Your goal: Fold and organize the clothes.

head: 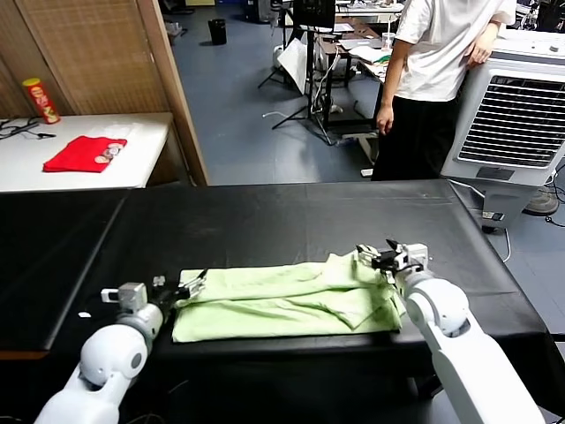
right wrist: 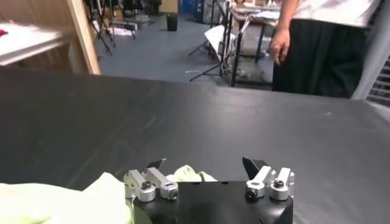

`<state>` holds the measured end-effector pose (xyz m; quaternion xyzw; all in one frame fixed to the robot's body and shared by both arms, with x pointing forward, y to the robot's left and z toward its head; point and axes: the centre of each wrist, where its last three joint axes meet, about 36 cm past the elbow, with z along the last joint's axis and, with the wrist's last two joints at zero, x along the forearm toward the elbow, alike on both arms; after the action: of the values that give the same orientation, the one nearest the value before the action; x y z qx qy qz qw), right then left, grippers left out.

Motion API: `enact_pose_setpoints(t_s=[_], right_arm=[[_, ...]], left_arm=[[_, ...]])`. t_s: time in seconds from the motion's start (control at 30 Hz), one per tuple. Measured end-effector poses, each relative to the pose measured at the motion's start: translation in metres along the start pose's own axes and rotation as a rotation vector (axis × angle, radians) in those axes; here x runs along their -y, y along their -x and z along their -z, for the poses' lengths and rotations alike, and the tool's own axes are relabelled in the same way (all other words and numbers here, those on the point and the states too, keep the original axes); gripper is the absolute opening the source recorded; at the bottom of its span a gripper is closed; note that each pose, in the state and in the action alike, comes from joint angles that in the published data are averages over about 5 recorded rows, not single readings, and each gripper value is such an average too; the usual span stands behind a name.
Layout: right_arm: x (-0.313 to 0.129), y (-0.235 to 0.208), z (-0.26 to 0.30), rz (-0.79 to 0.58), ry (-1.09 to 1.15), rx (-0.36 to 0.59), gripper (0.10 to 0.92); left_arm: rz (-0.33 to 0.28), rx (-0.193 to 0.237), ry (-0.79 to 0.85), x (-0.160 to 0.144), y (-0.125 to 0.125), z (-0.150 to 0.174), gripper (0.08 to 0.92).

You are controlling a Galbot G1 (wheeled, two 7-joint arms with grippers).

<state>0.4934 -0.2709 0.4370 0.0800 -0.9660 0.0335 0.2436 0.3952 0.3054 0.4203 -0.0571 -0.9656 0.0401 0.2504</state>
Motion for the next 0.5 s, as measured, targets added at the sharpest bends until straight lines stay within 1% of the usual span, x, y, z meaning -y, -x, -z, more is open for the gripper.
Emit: enact_pose_setpoints(t_s=[0.1, 0.13, 0.2, 0.27, 0.33, 0.37, 0.43, 0.5], right_arm=[[0.000, 0.007, -0.006, 0.002, 0.008, -0.013, 0.664], [-0.001, 0.009, -0.008, 0.002, 0.010, -0.017, 0.614], [-0.002, 0.012, -0.013, 0.000, 0.012, -0.021, 0.524], [-0.005, 0.013, -0.017, -0.009, 0.010, -0.017, 0.408], [-0.009, 0.013, -0.022, -0.028, 0.009, -0.004, 0.293], [-0.010, 0.013, -0.024, -0.042, 0.009, 0.006, 0.245], [-0.014, 0.013, -0.028, -0.074, 0.011, 0.028, 0.166], [-0.019, 0.013, -0.033, -0.110, 0.015, 0.052, 0.133]], left_arm=[[0.003, -0.011, -0.005, -0.002, 0.003, -0.004, 0.783], [0.002, -0.014, -0.007, -0.003, 0.004, -0.005, 0.760], [0.001, -0.019, -0.010, -0.004, 0.005, -0.008, 0.681], [0.001, -0.021, -0.011, -0.004, 0.006, -0.011, 0.566], [0.007, -0.014, -0.008, -0.004, 0.007, -0.013, 0.465], [0.011, -0.009, -0.004, -0.004, 0.007, -0.014, 0.398], [0.029, 0.009, 0.011, -0.003, 0.009, -0.017, 0.298], [0.054, 0.031, 0.030, -0.002, 0.011, -0.020, 0.202]])
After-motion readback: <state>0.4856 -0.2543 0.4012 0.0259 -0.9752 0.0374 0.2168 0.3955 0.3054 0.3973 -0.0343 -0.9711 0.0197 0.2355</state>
